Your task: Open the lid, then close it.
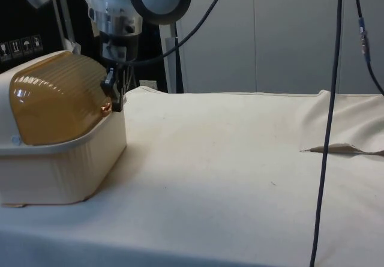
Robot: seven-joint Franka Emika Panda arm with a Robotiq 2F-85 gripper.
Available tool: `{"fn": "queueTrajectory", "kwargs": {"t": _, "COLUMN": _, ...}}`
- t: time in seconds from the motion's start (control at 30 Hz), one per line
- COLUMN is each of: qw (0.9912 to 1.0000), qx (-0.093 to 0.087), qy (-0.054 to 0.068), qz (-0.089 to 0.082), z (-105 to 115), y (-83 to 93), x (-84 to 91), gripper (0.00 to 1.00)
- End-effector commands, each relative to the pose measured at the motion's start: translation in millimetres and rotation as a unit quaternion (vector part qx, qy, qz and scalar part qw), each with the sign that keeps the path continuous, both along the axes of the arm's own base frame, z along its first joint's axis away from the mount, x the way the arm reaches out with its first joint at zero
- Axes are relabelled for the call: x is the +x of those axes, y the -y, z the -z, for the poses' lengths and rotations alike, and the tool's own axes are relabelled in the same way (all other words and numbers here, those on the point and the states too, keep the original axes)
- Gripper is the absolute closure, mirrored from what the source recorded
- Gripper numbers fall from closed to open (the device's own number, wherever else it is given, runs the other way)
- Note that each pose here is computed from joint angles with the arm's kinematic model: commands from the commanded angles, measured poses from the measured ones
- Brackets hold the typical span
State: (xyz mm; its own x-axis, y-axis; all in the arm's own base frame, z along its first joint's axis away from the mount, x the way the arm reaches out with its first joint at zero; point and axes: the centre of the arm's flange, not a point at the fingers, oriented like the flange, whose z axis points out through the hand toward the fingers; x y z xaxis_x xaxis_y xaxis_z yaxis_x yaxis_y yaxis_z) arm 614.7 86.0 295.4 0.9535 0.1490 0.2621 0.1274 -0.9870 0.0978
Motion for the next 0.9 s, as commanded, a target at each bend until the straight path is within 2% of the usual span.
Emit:
{"fn": "queueTrajectory", "kwargs": {"t": 0.0, "qw": 0.99998, "qx": 0.006, "qy": 0.001, "qz": -0.003, "z": 1.8, "y": -1.5, "x": 1.1, "gripper": 1.0}}
{"fn": "queueTrajectory", "kwargs": {"t": 0.1, "qw": 1.0, "qx": 0.0, "qy": -0.001, "qz": 0.0, "z": 0.6, "y": 0.0, "x": 0.0, "gripper": 1.0}}
{"fn": "queueTrajectory", "kwargs": {"t": 0.13, "qw": 0.99998, "qx": 0.004, "qy": 0.0, "qz": -0.004, "z": 2.8, "y": -1.8, "x": 2.3, "gripper": 1.0}}
{"fn": "queueTrajectory", "kwargs": {"t": 0.37, "qw": 0.99999, "qx": -0.001, "qy": 0.0, "qz": -0.003, "z": 2.0, "y": -0.7, "x": 3.7, "gripper": 1.0}}
{"fn": "queueTrajectory", "kwargs": {"t": 0.67, "qw": 0.99998, "qx": 0.005, "qy": 0.003, "qz": -0.004, "z": -4.0, "y": -4.6, "x": 5.1, "gripper": 1.0}}
{"fn": "queueTrajectory", "kwargs": {"t": 0.7, "qw": 0.99998, "qx": 0.0, "qy": 0.004, "qz": -0.004, "z": -2.0, "y": -2.9, "x": 5.8, "gripper": 1.0}}
{"fn": "queueTrajectory", "kwargs": {"t": 0.73, "qw": 0.99997, "qx": 0.005, "qy": 0.003, "qz": -0.004, "z": -5.1, "y": -4.5, "x": 5.1, "gripper": 1.0}}
{"fn": "queueTrajectory", "kwargs": {"t": 0.87, "qw": 0.99992, "qx": 0.008, "qy": 0.009, "qz": -0.003, "z": -11.1, "y": -4.5, "x": 5.6, "gripper": 1.0}}
